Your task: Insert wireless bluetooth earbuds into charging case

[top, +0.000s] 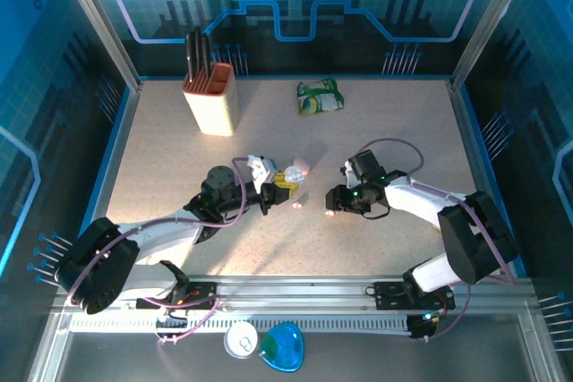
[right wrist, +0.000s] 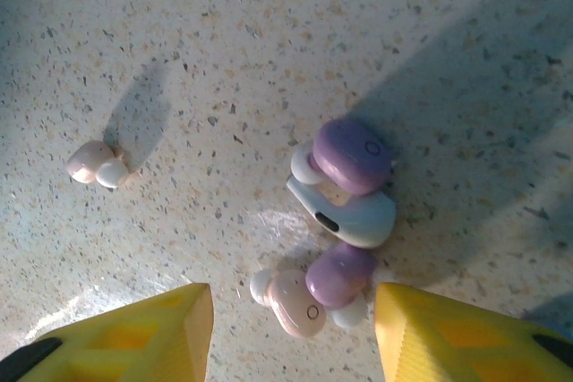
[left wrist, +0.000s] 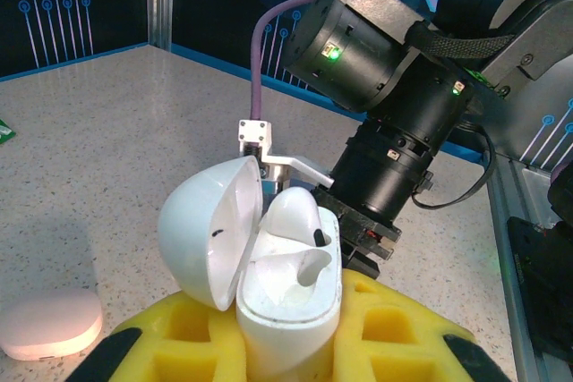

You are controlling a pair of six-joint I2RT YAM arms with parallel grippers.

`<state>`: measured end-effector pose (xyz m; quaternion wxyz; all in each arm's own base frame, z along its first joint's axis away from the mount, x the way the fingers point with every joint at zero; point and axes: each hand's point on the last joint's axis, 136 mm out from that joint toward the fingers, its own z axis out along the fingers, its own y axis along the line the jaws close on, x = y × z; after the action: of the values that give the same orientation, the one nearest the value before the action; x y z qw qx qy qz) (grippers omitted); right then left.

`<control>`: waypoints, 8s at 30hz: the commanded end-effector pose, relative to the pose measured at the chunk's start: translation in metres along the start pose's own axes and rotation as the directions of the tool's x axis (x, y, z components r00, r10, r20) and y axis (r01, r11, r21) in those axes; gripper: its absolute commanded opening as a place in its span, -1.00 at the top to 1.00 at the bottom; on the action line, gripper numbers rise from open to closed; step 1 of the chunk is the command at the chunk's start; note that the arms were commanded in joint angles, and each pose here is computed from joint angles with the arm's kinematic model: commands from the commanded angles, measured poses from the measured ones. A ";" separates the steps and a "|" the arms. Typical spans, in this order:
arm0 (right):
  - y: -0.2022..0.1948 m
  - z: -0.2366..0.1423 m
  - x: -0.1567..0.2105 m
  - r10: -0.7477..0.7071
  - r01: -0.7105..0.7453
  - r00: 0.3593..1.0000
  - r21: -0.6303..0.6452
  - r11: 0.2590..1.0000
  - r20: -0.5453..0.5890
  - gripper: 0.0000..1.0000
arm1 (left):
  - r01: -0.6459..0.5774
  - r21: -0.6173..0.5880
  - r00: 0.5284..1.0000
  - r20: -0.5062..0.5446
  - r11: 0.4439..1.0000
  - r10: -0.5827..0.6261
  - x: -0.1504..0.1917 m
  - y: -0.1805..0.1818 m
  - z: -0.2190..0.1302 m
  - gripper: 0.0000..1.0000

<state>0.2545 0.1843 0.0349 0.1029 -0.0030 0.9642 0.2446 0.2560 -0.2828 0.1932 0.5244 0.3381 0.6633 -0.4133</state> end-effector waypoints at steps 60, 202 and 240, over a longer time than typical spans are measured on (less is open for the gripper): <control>0.032 0.029 -0.032 -0.203 0.201 0.979 -0.051 0.978 -0.034 -0.34 | -0.062 -0.004 0.998 0.019 0.998 0.062 -0.012 -0.007 -0.011 1.00; 0.042 0.054 -0.027 -0.317 0.427 0.858 0.218 0.877 -0.405 0.38 | -0.073 -0.044 0.997 -0.010 0.996 0.073 0.013 -0.003 -0.021 1.00; 0.198 -0.169 -0.061 -0.514 0.762 0.562 -0.164 0.627 0.648 0.67 | -0.040 -0.008 0.999 0.001 0.999 0.040 0.003 -0.004 -0.010 1.00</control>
<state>0.2863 0.2611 0.2556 0.4264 -0.2698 0.7983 0.3288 0.2446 -0.2692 0.1699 0.5156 0.3429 0.6823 -0.3886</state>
